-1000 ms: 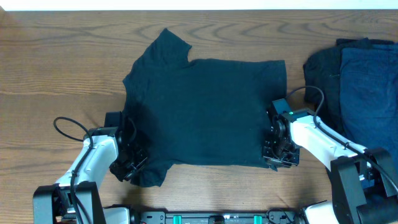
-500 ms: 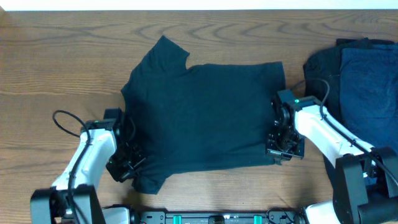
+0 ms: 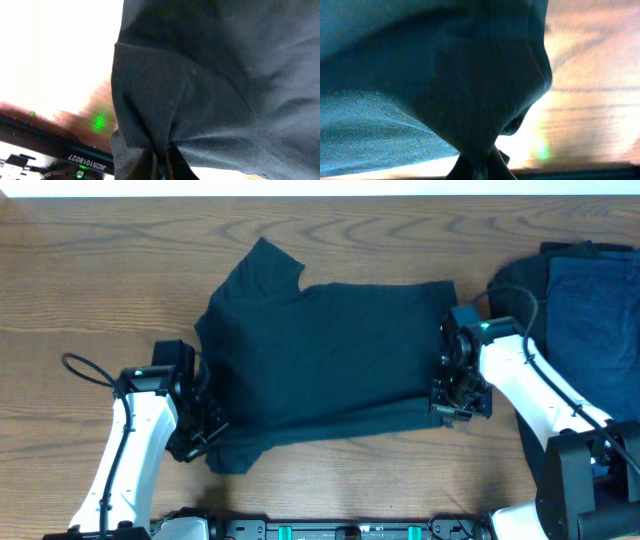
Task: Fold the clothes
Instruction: 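Lift the hem with both grippers and fold it up toward the collar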
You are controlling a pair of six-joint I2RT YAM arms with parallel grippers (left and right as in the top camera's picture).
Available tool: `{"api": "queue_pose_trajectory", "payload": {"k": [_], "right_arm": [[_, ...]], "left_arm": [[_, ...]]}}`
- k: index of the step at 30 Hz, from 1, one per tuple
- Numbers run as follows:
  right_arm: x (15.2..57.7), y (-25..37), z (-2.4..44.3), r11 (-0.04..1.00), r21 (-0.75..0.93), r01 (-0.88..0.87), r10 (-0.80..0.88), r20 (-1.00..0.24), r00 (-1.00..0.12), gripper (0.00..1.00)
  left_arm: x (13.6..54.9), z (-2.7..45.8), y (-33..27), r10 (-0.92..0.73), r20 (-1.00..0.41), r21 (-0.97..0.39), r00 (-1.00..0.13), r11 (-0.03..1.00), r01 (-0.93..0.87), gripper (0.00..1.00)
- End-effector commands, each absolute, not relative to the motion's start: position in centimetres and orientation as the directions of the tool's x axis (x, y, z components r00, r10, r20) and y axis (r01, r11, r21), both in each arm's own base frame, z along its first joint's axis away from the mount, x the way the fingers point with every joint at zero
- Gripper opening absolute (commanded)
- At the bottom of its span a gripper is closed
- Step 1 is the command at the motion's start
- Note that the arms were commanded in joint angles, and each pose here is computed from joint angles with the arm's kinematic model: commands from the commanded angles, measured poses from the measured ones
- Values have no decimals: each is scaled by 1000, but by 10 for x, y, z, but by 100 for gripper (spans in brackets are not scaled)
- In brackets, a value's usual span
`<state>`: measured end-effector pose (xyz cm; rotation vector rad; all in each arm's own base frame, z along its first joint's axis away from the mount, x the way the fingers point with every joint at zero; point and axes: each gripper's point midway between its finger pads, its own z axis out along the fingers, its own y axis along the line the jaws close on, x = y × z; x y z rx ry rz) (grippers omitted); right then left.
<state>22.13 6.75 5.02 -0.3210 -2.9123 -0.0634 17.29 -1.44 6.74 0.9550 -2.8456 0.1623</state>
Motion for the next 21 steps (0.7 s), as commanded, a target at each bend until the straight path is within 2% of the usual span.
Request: {"api": "queue_pose_trajectory", "payload": {"k": [1, 5, 8, 10, 21], "right_arm": [[236, 63, 56, 975, 26, 220, 212, 173, -962, 1], [242, 64, 56, 975, 36, 220, 213, 149, -966, 1], [251, 66, 55, 974, 51, 219, 212, 116, -970, 8], [256, 67, 54, 974, 59, 218, 212, 97, -973, 8], [278, 62, 53, 977, 40, 211, 212, -4, -977, 5]], "left_arm": [[191, 83, -9, -579, 88, -73, -811, 808, -585, 6], [211, 100, -7, -579, 26, -110, -815, 809, -578, 6], [229, 113, -2, -579, -40, -121, -814, 812, -572, 6], [238, 117, -2, -579, -62, -136, -813, 812, -568, 6], [285, 100, -4, -544, -140, -178, -827, 836, -519, 6]]}}
